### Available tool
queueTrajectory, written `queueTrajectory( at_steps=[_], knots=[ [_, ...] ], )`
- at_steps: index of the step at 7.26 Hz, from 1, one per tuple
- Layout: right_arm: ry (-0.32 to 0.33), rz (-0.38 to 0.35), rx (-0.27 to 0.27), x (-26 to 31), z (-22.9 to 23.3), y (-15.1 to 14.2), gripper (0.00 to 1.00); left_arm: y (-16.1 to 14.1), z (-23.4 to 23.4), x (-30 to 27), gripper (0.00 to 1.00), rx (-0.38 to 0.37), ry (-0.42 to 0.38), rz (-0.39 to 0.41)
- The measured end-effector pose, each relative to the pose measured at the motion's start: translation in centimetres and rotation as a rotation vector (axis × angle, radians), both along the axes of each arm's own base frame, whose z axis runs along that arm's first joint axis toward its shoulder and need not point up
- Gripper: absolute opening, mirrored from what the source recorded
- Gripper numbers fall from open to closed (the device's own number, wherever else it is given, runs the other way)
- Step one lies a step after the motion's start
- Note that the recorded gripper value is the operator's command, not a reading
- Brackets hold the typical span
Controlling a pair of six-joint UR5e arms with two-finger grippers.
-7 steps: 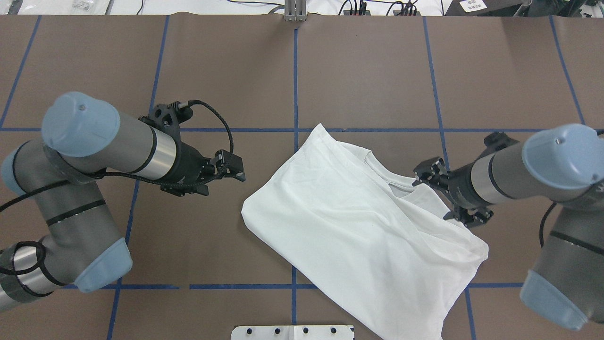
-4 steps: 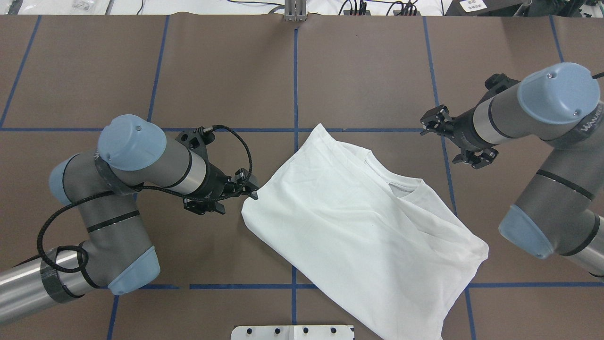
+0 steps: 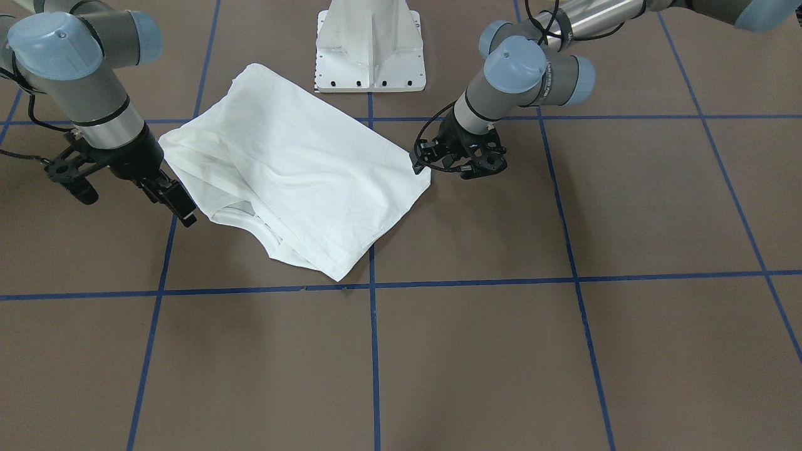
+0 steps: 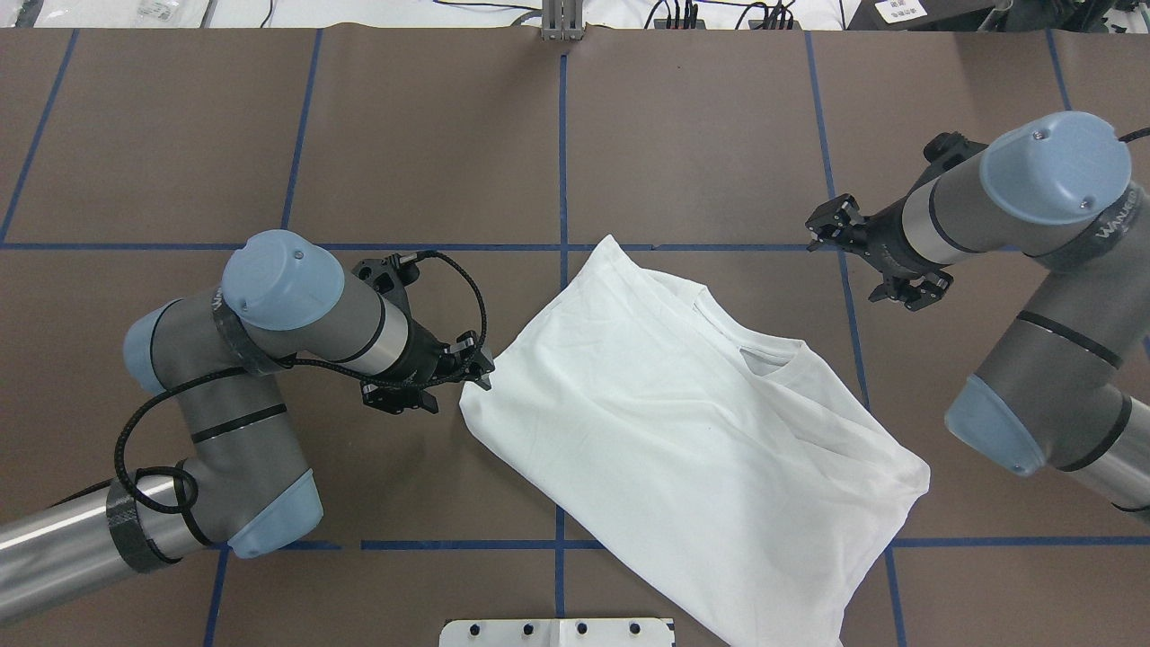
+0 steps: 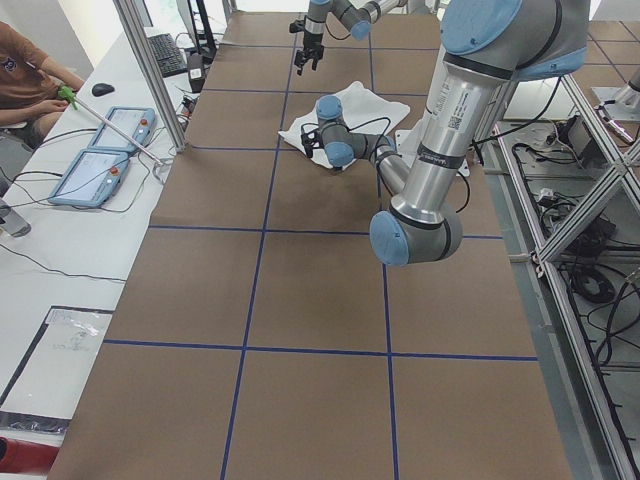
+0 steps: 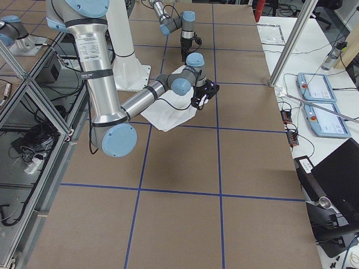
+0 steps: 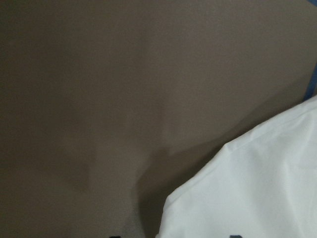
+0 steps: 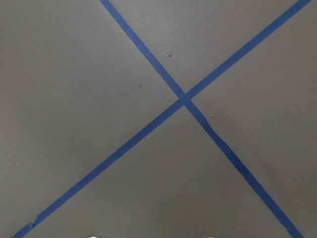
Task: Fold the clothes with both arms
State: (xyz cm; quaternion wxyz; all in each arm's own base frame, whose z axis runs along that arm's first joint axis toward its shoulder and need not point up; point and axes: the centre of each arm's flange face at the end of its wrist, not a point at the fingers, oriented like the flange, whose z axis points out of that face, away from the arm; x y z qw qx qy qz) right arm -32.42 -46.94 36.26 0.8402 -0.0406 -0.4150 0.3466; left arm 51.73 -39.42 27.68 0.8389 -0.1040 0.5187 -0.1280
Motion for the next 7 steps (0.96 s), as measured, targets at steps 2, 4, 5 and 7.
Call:
queueTrajectory(
  at_steps=[2,4,5,7],
  knots=[
    [0.003,0.001,-0.002,-0.1,0.3,-0.1,1.0,0.4,0.1,0.6,0.51,-0.001,-0.002,0.009],
    [0.007,0.001,-0.006,-0.2,0.5,-0.2,1.0,0.7,0.2,1.0,0.48,0.002,0.001,0.017],
    [0.01,0.001,-0.008,-0.3,0.7,-0.2,1.0,0.9,0.4,1.3,0.45,0.001,-0.002,0.022],
    [0.015,0.001,-0.013,-0.4,1.1,-0.3,1.0,1.0,0.8,1.6,0.0,0.0,-0.007,0.027]
  ],
)
